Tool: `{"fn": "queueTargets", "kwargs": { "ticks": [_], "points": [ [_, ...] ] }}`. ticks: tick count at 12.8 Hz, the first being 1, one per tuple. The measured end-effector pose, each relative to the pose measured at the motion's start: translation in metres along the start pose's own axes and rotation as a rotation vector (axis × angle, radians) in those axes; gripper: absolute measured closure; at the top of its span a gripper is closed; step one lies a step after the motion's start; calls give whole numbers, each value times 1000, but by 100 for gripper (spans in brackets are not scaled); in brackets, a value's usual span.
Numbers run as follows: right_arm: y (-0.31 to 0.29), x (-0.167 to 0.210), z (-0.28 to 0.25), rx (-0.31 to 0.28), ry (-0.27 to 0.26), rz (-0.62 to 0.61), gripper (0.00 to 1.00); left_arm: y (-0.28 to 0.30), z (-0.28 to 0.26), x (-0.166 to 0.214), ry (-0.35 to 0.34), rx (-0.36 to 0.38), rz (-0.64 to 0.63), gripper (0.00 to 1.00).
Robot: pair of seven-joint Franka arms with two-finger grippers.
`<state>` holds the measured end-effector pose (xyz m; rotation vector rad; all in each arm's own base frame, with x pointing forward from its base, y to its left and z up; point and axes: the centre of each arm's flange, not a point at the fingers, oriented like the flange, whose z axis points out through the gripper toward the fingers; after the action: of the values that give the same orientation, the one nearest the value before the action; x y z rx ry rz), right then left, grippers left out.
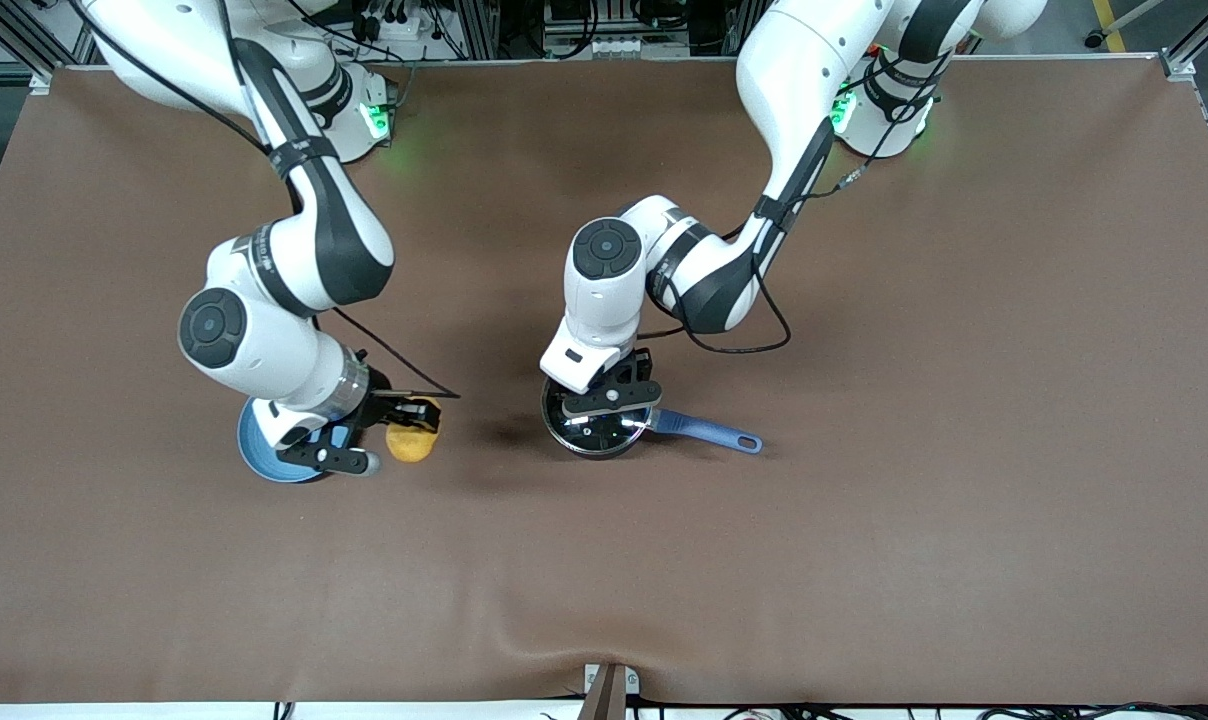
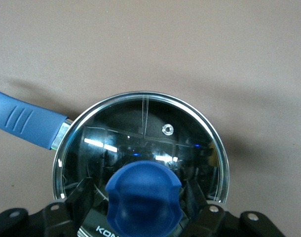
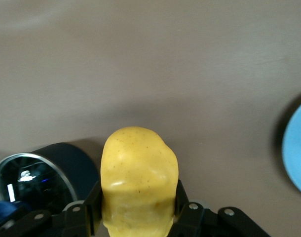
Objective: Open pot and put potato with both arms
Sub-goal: 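Lift the glass lid with the left gripper while the right gripper carries potato, then move the lid aside with the left gripper while the right gripper lowers potato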
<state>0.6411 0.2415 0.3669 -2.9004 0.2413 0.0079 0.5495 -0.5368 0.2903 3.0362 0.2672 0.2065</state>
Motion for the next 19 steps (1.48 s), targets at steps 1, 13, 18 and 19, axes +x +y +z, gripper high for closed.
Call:
{"fn": "queueTargets", "kwargs": {
  "ticks": [1,13,18,19],
  "points": [
    [-8,-2,-3,7,4,-7,41,0,1,1,2,-1,-1,17],
    [-42,-10,-16,145,-22,54,41,-12,-42,38,40,-47,-48,40],
    [-83,-32,-6,182,-7,48,41,-68,-134,97,25,-78,-38,40],
    [-100,-43,3,187,-3,39,41,-77,-141,102,15,-64,-32,40]
  ]
}}
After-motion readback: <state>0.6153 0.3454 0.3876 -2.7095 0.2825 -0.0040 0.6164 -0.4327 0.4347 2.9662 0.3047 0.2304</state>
